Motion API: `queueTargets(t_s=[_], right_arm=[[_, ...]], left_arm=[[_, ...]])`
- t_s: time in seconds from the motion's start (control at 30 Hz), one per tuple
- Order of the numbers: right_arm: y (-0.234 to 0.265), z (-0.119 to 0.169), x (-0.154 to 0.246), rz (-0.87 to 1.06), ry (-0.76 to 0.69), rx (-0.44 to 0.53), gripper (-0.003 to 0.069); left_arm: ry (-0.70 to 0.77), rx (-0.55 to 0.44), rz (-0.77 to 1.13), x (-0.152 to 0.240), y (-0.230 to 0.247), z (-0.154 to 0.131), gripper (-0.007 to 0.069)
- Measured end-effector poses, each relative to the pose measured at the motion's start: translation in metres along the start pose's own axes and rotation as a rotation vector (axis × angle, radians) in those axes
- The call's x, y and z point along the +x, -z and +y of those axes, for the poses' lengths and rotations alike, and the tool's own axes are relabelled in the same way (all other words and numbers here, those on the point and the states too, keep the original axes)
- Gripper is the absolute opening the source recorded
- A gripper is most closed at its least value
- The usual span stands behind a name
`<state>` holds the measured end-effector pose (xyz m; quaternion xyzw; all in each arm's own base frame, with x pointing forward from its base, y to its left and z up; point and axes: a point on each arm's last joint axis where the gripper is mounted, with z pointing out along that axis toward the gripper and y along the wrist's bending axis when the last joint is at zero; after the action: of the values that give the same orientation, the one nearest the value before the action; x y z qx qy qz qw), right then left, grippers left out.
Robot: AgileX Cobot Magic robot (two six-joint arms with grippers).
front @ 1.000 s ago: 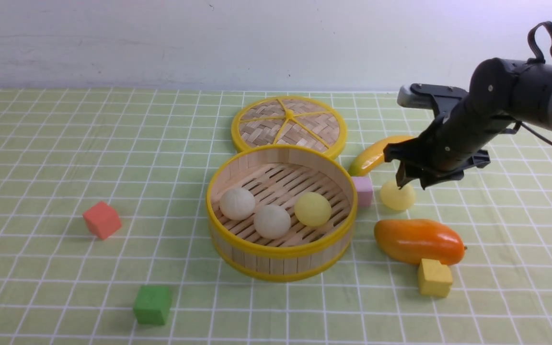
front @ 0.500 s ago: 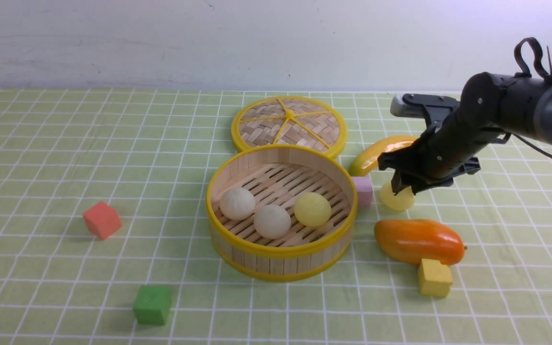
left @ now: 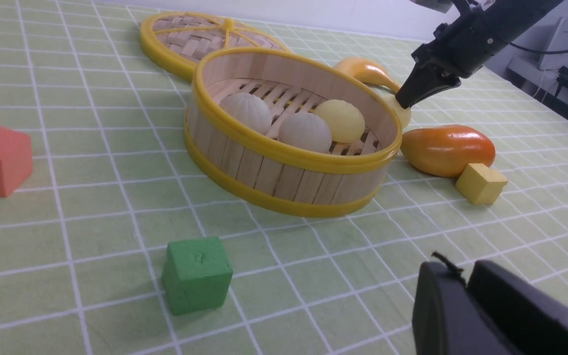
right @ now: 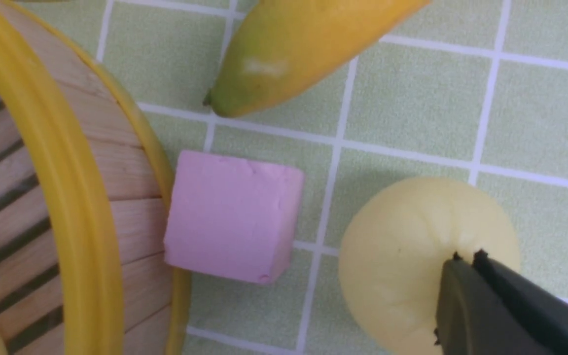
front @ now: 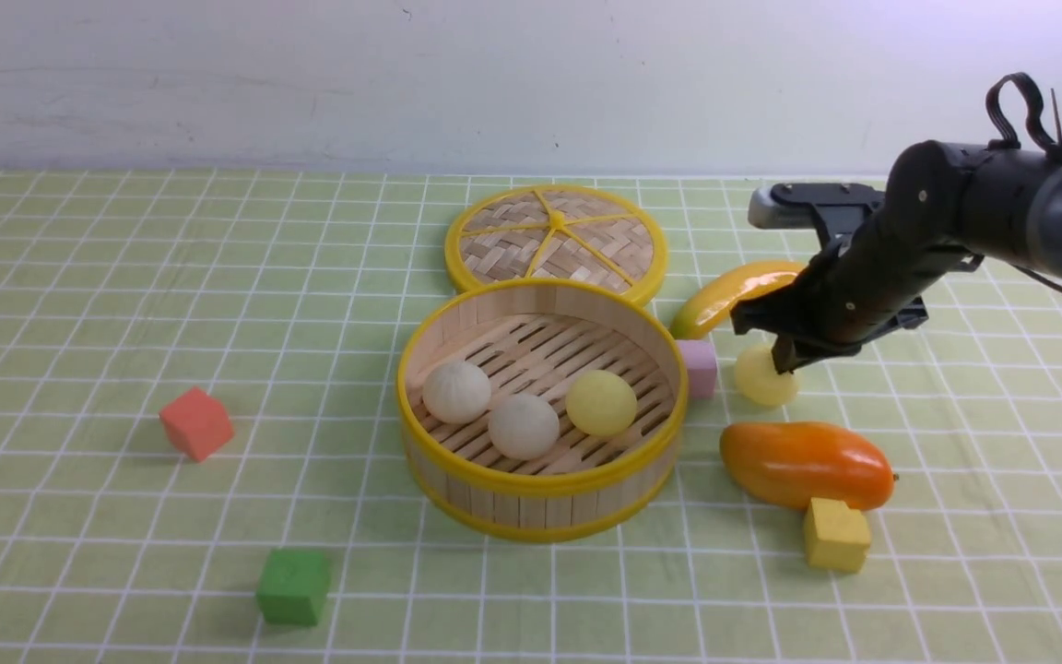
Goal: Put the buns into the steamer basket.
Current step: Use the right arm to grab a steamed stuffed bun, then use the right arm to put the steamed stuffed bun into the steamer
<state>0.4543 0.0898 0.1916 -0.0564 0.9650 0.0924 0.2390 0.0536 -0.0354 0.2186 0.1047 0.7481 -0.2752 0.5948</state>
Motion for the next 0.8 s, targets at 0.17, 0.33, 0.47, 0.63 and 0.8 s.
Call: queueTargets(t_s=[0.17, 0.33, 0.47, 0.63, 0.8], right_arm=[[0.011, 0.003, -0.004, -0.02, -0.005, -0.016, -0.0009], [0.031, 0.006, -0.009, -0.056, 0.027, -0.02, -0.0007], [0.051, 0.01, -0.013, -0.086, 0.055, -0.029, -0.0006], [0.086, 0.032, -0.019, -0.167, 0.111, -0.109, -0.0006], [0.095, 0.08, -0.017, -0.226, 0.189, -0.248, -0.0006]], left_arm=[[0.0, 0.0, 0.0, 0.0, 0.0, 0.0, 0.0071], [0.0, 0.0, 0.0, 0.0, 0.0, 0.0, 0.0074], [0.0, 0.0, 0.0, 0.0, 0.0, 0.0, 0.0078], [0.0, 0.0, 0.0, 0.0, 0.0, 0.0, 0.0082], [0.0, 0.0, 0.001, 0.0, 0.0, 0.0, 0.0089]])
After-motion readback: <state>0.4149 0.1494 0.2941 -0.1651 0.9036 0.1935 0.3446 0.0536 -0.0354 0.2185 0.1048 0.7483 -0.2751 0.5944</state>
